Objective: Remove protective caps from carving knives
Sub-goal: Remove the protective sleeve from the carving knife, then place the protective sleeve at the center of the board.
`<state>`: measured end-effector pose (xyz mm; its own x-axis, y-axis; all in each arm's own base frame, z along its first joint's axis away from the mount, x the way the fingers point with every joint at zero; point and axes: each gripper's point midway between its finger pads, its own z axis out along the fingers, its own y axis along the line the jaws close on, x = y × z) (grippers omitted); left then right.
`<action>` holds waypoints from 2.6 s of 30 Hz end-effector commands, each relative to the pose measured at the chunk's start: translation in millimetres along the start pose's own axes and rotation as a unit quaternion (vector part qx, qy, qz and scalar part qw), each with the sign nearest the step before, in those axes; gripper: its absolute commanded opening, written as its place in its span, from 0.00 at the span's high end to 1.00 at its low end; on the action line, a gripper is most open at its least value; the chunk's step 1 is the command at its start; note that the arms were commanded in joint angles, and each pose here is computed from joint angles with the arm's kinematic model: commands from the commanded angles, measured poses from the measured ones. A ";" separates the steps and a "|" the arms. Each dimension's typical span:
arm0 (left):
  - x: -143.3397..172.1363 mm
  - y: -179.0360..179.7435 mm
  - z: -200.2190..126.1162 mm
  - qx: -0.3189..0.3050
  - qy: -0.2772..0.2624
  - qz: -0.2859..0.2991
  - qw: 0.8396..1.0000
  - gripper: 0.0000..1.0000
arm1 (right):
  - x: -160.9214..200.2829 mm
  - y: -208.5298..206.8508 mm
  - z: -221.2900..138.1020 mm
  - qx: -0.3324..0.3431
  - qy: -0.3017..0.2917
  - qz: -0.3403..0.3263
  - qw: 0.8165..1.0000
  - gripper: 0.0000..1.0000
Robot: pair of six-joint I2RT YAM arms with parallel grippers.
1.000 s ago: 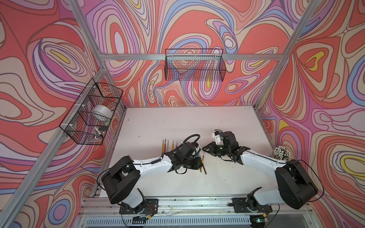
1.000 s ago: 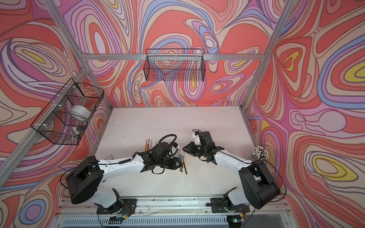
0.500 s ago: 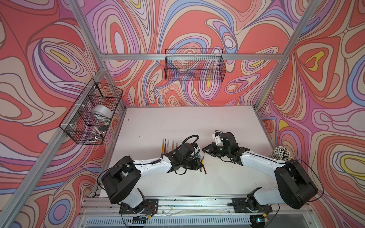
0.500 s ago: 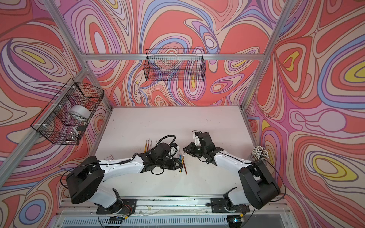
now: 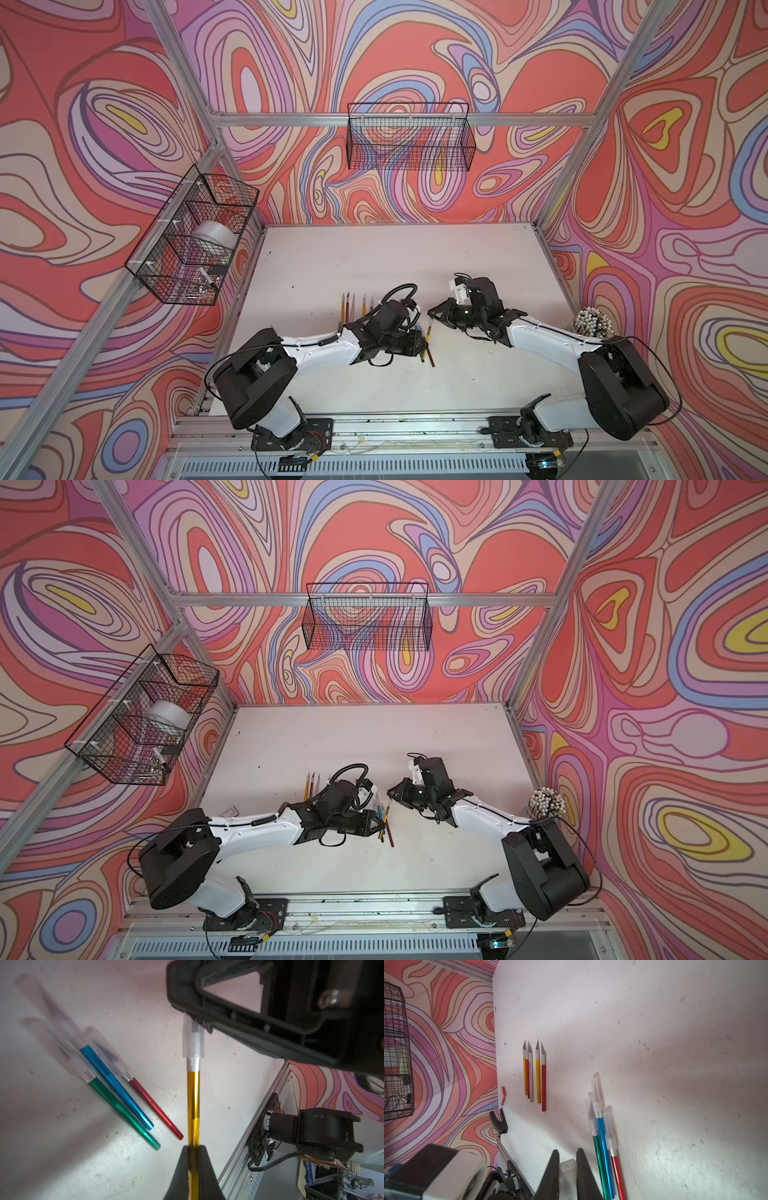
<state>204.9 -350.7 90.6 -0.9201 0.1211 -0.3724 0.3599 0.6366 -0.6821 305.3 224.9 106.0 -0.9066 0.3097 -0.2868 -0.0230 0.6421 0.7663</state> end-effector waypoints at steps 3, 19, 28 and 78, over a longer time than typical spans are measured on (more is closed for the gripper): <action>20.8 -10.0 5.1 0.021 0.046 0.006 0.999 0.97 | -45.1 12.8 -16.3 -0.001 -0.080 -0.021 0.997 0.91; 28.2 -13.0 11.4 0.022 0.068 0.005 0.997 0.97 | -67.7 8.2 -29.2 0.023 -0.109 -0.033 0.993 0.90; 22.8 -13.4 4.7 0.016 0.047 0.010 0.999 0.97 | -69.4 -2.6 -33.1 0.067 -0.098 -0.055 0.991 0.90; -9.4 0.7 -41.8 -0.049 -0.041 0.043 0.997 0.98 | -59.7 -91.1 -24.6 0.297 0.019 -0.104 0.949 0.88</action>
<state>206.8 -327.5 121.6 -0.8740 0.1135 -0.4724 0.4142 0.6824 -0.6024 346.1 135.9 70.9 -0.9211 0.1285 -0.3675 0.0266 0.9626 0.2698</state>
